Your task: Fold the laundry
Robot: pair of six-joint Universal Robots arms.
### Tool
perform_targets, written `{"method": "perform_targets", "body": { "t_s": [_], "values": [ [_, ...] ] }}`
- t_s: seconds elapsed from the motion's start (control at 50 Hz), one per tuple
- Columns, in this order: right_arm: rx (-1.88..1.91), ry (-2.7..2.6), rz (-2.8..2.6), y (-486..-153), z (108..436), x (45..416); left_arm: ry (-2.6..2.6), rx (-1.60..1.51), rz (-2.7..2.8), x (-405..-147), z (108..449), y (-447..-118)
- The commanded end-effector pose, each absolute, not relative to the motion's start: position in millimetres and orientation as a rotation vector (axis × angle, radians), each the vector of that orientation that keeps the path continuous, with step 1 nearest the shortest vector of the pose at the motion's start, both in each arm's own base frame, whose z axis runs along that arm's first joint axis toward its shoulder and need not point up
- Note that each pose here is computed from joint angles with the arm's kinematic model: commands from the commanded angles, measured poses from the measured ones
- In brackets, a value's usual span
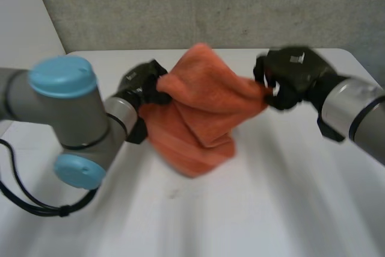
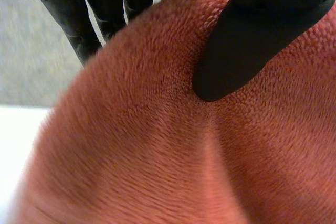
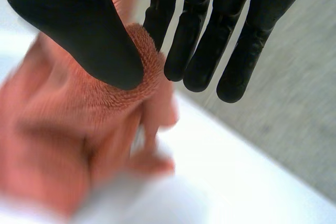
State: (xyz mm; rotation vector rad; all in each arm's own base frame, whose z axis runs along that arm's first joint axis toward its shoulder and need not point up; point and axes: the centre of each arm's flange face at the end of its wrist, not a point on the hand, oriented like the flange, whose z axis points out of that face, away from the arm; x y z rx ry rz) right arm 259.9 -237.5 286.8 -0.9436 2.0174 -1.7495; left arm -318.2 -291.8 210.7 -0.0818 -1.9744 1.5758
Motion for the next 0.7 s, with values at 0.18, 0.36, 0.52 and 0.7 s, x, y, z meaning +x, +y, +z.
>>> {"method": "perform_targets", "body": {
  "t_s": [0.18,0.36,0.52,0.7],
  "values": [
    [-1.375,1.984,-1.14,-168,253,295,-2.056,-0.54,1.668,-305,229,-264],
    [-0.923,2.022,-1.436,-246,275,279,-2.158,-0.6,1.582,-295,219,-244],
    [-0.835,2.069,-1.53,-265,271,275,-2.17,-0.605,1.569,-286,218,-230],
    [-0.785,2.201,-1.329,-271,225,281,-2.205,-0.596,1.556,-280,212,-231]
  ]
}}
